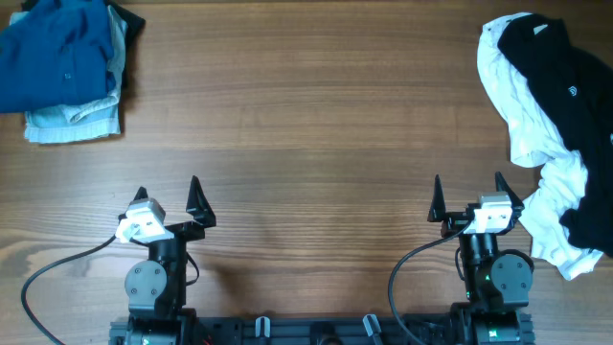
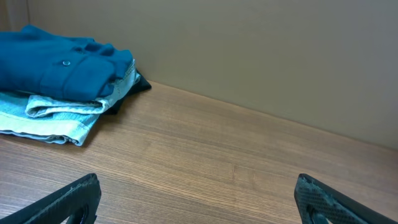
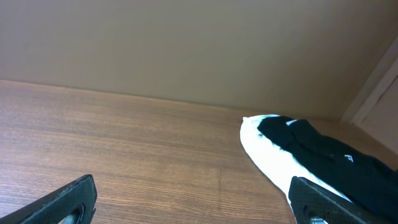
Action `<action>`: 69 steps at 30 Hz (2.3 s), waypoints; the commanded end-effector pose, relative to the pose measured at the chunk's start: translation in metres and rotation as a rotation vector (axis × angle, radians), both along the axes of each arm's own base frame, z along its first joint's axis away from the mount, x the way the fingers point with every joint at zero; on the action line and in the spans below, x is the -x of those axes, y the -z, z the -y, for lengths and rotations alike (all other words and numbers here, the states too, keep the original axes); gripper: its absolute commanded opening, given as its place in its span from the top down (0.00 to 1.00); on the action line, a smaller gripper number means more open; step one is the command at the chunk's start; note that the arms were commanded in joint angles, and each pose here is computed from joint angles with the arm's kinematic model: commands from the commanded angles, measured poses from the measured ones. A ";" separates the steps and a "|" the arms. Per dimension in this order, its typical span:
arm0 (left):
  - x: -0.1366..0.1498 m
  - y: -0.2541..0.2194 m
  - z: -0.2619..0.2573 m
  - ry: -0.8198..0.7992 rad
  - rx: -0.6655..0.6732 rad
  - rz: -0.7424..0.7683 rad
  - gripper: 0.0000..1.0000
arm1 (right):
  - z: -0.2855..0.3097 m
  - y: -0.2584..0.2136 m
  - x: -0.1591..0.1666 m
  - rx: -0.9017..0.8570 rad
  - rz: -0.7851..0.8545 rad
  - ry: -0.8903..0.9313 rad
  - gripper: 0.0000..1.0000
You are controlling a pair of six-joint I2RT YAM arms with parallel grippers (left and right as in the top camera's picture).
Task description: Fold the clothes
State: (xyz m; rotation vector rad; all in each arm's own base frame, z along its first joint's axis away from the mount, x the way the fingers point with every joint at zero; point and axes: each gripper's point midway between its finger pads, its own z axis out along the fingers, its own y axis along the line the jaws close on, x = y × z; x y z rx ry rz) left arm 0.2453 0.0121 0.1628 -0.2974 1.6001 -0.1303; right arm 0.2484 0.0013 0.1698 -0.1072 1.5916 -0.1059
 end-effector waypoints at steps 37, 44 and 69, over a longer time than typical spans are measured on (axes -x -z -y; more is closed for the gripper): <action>-0.001 -0.058 0.038 0.222 -0.042 0.007 0.00 | -0.014 -0.094 -0.013 -0.056 0.128 -0.083 0.00; -0.019 -0.073 0.045 0.261 -0.028 -0.182 0.00 | -0.037 -0.127 -0.046 -0.059 0.025 -0.211 0.00; -0.092 0.008 0.091 0.474 0.130 -0.806 0.00 | -0.068 -0.027 -0.138 -0.273 -0.633 -0.317 0.00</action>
